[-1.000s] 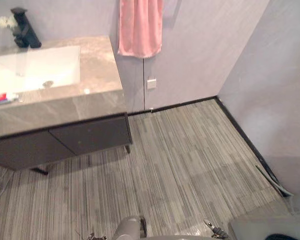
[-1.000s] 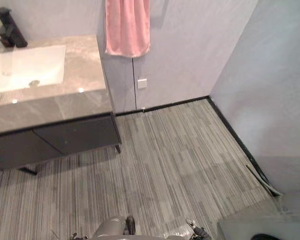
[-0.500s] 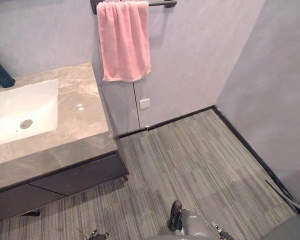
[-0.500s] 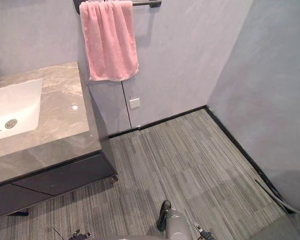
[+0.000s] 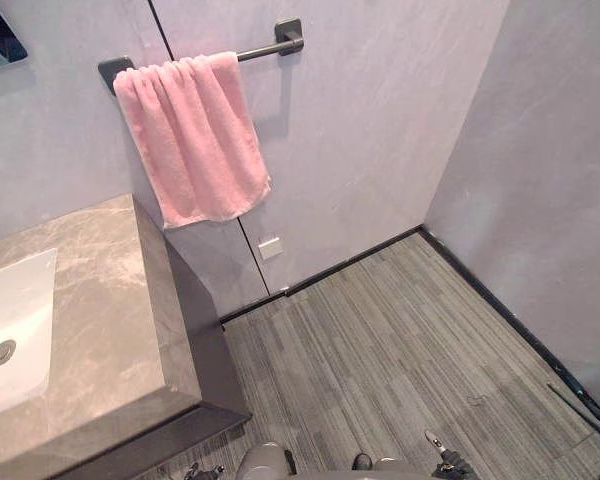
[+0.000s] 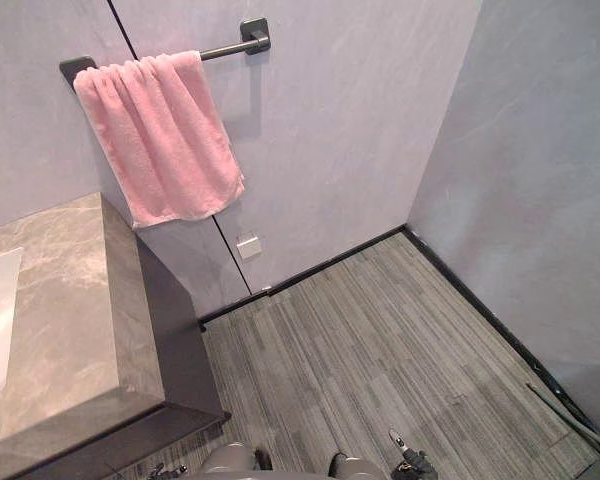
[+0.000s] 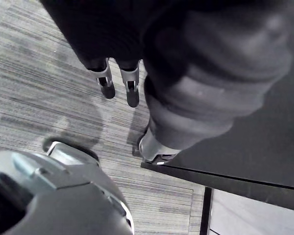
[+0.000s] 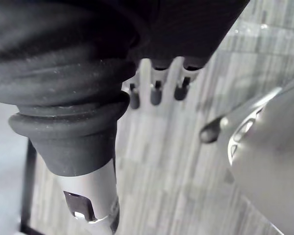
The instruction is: Organize washtable
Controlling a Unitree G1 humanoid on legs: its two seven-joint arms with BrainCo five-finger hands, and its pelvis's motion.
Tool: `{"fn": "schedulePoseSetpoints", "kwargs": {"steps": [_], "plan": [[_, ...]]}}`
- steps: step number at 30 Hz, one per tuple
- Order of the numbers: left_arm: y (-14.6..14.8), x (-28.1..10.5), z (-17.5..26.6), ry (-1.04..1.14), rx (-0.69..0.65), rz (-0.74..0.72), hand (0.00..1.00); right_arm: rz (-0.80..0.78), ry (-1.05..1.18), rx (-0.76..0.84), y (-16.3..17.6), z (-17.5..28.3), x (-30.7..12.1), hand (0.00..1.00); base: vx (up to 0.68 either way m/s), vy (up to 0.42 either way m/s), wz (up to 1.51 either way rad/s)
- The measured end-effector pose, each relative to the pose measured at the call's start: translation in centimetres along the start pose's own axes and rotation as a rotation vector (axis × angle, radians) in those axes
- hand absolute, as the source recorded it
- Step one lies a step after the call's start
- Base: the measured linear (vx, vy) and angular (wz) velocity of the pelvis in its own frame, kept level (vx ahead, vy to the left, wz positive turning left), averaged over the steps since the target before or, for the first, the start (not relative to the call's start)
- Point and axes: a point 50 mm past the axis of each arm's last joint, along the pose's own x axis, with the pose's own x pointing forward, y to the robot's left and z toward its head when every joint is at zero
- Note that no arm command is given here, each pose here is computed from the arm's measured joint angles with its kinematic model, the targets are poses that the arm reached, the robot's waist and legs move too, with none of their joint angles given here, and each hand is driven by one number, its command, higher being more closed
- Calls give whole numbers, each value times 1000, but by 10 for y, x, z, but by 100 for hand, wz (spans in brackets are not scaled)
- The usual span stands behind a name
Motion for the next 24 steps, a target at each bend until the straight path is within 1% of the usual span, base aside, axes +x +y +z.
{"fn": "schedulePoseSetpoints", "kwargs": {"steps": [2, 7, 8, 20, 24], "plan": [[2, 0, -2, 8, -2, 4, 0, -21, 16, -1, -5, -5, -1, 0, 377, 219, -28], [11, 3, 7, 1, 61, 4, 0, -19, 25, 36, 0, -8, -1, 0, 243, 138, -4], [18, 3, 8, 16, 178, -5, 0, 9, 11, -23, 8, -2, 1, 0, 39, 31, 2], [18, 4, 8, 13, 188, -5, 0, 3, -1, -27, 6, 2, 2, 0, 0, 0, 0], [17, 4, 9, 7, 191, -7, 0, 18, -14, -54, 11, 7, 2, 0, 2, 16, 1]]}}
